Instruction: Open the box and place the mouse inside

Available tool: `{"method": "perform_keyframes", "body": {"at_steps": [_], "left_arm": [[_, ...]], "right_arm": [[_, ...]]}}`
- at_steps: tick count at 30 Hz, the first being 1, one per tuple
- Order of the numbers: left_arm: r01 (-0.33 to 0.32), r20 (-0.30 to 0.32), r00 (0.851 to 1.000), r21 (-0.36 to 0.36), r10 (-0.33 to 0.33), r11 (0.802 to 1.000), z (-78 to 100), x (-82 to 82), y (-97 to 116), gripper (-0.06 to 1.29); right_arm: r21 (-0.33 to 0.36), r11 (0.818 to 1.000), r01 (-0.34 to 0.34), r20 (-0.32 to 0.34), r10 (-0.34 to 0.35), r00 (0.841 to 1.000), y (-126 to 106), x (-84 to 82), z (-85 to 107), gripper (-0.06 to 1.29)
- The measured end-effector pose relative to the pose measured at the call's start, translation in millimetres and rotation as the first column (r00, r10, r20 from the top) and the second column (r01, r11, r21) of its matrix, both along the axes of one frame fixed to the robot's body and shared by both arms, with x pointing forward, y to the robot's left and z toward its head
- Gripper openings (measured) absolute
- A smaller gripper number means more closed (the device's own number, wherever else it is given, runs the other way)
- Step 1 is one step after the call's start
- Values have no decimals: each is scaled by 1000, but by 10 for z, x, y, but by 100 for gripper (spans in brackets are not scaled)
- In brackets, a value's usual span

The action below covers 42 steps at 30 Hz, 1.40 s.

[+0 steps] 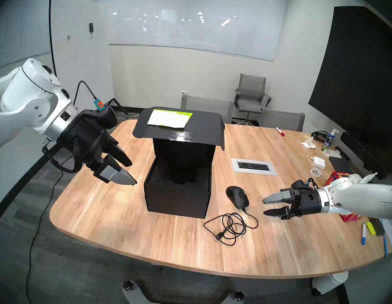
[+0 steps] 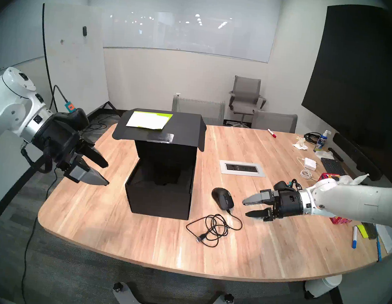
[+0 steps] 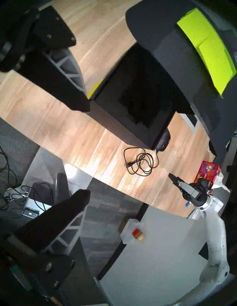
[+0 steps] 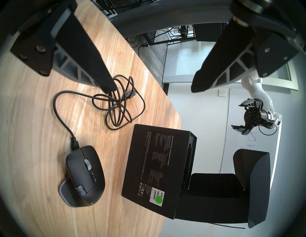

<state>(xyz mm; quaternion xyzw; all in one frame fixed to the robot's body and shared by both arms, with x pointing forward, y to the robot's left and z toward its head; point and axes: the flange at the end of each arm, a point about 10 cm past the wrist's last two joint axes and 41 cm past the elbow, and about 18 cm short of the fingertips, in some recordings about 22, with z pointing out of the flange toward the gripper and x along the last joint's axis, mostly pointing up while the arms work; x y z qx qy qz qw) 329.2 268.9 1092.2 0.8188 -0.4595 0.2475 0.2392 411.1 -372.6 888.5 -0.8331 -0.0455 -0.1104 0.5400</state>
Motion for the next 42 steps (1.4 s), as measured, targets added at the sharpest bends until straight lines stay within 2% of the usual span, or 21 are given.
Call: {"method": "perform_keyframes", "body": {"at_steps": [13, 42], "left_arm": [[49, -14, 999, 1, -49, 999, -45, -112, -136, 127], [57, -14, 998, -1, -57, 998, -40, -131, -158, 127]], "right_arm": [[1, 1000, 0, 1, 0, 1000, 2, 3, 4, 123], [1, 1000, 0, 3, 0, 1000, 4, 7, 9, 123]]}}
